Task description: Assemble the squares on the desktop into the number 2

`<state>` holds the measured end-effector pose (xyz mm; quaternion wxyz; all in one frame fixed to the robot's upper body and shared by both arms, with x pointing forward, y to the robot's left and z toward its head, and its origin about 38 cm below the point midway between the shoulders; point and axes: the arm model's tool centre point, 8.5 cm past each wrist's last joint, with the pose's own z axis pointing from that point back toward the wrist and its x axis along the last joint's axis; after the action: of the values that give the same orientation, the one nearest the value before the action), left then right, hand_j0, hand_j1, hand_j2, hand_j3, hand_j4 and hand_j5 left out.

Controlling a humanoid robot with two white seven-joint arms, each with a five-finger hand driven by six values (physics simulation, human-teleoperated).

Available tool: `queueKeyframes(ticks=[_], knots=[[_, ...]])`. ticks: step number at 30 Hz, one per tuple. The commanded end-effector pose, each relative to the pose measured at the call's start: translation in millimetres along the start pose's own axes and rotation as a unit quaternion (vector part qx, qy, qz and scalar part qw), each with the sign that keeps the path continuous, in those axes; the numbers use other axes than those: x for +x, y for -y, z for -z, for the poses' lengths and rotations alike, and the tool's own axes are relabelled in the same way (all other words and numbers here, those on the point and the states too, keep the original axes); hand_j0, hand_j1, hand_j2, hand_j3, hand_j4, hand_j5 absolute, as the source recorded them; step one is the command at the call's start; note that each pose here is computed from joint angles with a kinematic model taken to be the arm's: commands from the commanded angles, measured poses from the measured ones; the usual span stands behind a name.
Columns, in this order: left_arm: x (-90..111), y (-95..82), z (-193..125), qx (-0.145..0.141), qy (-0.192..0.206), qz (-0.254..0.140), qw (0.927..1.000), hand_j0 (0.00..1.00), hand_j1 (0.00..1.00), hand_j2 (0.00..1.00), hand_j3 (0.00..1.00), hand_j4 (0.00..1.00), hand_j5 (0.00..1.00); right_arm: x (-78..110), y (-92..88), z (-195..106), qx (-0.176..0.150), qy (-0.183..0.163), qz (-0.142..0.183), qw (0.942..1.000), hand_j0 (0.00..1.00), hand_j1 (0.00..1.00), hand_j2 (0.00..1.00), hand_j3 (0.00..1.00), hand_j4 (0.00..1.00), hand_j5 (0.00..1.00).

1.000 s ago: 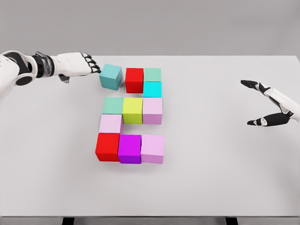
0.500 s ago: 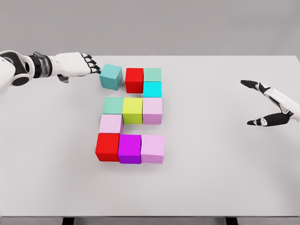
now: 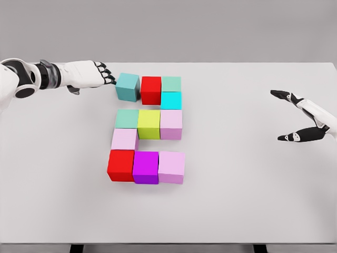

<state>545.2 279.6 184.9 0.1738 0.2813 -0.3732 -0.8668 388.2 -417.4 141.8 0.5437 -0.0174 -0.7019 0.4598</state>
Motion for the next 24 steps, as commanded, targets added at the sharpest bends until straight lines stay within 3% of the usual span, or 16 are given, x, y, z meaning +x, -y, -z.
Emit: queueKeyframes(ticks=[1,24], knots=[[1.3,-1.7,0.3,0.002,0.003,0.001,1.0,1.0,1.0,1.0,1.0,1.0,1.0,0.4,1.0,-0.2,-0.002,0.001,0.003,1.0,1.0,1.0,1.0,1.0,1.0,1.0],[8.3,0.0,-6.7,0.008,0.015,0.008,0.9998,1.0,1.0,1.0,1.0,1.0,1.0,0.4,1.0,-0.2,-0.002,0.001,0.003,1.0,1.0,1.0,1.0,1.0,1.0,1.0]])
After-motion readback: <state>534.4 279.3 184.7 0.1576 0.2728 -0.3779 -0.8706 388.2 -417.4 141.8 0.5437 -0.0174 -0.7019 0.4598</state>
